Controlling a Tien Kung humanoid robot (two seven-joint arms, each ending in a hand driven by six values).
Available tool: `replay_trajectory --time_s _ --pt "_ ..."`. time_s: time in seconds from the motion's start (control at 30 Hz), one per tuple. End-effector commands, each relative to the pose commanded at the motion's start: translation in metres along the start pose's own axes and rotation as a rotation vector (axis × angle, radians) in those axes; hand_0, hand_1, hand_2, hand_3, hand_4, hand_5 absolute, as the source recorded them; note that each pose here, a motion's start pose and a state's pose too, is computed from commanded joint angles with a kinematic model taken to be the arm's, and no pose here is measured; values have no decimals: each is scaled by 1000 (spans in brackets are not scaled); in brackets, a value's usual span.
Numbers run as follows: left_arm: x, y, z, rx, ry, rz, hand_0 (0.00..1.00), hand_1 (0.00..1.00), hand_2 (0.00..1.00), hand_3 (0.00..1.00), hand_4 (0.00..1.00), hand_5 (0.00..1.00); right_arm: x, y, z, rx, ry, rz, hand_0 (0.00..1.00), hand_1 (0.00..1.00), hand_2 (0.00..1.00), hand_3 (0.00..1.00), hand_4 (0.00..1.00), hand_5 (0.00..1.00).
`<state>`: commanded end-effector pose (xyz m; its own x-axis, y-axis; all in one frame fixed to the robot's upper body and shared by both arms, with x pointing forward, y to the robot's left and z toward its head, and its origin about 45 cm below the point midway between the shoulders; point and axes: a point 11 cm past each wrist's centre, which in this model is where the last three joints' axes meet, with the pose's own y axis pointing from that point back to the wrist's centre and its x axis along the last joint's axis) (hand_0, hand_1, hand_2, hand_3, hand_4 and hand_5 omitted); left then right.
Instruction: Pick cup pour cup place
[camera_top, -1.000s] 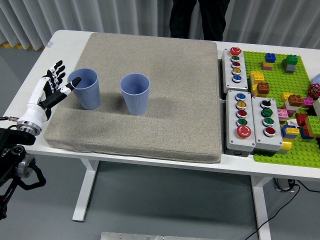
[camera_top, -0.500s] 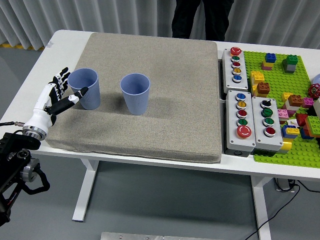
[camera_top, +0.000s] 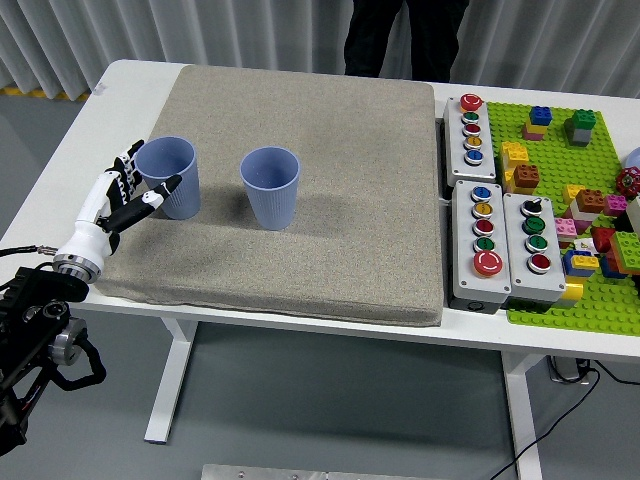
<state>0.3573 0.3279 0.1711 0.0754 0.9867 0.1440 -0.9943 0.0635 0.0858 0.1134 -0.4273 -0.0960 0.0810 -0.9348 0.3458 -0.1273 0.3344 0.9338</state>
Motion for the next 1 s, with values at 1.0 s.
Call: replay_trajectory --time_s 1.0 --pt "-4 -2 -1 1 -9 -16 998 998 998 998 753 137 0 0 -3 5 -2 0 694 683 621 604 23 212"
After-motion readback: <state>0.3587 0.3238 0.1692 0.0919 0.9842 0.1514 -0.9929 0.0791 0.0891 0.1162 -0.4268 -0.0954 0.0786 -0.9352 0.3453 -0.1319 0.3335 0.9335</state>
